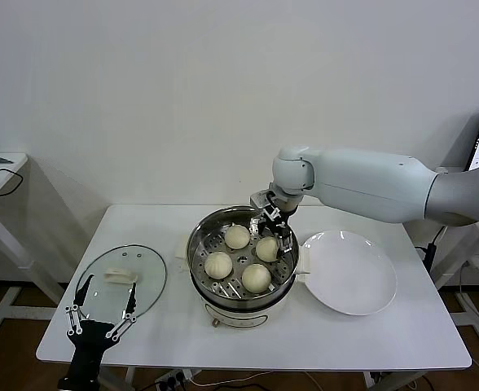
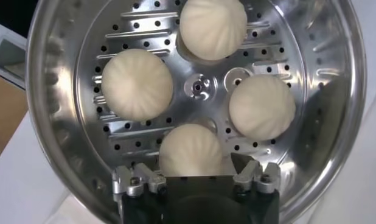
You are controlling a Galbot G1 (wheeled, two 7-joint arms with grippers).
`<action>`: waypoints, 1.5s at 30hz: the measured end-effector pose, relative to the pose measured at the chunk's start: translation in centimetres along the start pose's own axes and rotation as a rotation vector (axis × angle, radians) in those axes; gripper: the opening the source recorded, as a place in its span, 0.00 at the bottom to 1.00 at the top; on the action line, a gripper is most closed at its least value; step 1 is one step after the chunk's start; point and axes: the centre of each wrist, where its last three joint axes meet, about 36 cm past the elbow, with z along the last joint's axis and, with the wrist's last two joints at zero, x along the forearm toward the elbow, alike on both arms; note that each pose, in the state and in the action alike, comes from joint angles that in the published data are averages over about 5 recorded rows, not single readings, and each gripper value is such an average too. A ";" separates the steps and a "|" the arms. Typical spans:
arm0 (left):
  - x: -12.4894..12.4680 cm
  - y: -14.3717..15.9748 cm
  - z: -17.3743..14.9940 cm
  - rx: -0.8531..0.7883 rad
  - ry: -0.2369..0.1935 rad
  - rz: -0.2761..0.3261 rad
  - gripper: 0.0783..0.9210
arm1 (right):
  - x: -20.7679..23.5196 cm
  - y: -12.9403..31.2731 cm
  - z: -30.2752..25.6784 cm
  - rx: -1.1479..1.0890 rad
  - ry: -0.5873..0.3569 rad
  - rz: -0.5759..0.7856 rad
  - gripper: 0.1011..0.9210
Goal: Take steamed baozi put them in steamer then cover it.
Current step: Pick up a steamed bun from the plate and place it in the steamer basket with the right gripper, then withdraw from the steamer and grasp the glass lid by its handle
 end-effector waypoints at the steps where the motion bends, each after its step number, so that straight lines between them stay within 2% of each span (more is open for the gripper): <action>1: -0.1 0.0 0.0 -0.004 -0.002 -0.001 0.88 | 0.4 0.1 0.1 0.001 -0.010 0.006 0.88; 5: -0.3 0.0 -0.2 -0.017 -0.007 -0.001 0.88 | 2.0 1.1 0.8 -0.010 -0.088 0.058 0.88; 10: -0.7 -0.1 -0.2 -0.043 -0.015 0.001 0.88 | 3.8 3.5 3.0 -0.071 -0.261 0.217 0.88; 13: -1.0 -0.2 -0.3 -0.066 -0.022 0.001 0.88 | 4.1 5.6 4.9 -0.138 -0.384 0.376 0.88; 20: -1.9 -0.4 -0.9 -0.122 -0.037 -0.014 0.88 | 2.3 11.2 8.4 -0.404 -0.684 0.864 0.88; 25: -2.6 -0.2 -1.0 -0.185 -0.035 -0.033 0.88 | -0.8 15.2 9.8 -0.639 -0.833 1.155 0.88; 29: -3.0 0.2 -0.6 -0.252 -0.021 -0.042 0.88 | -4.1 18.3 11.2 -0.801 -0.887 1.326 0.88; 34: -3.6 0.7 0.1 -0.344 0.002 -0.048 0.88 | -9.2 22.1 12.0 -0.956 -0.925 1.473 0.88; 39: -4.0 1.3 1.3 -0.443 0.031 -0.036 0.88 | -15.0 26.1 11.6 -1.083 -0.935 1.583 0.88; 45: -3.9 2.2 4.0 -0.588 0.069 0.006 0.88 | -21.1 31.1 9.7 -1.199 -0.919 1.662 0.88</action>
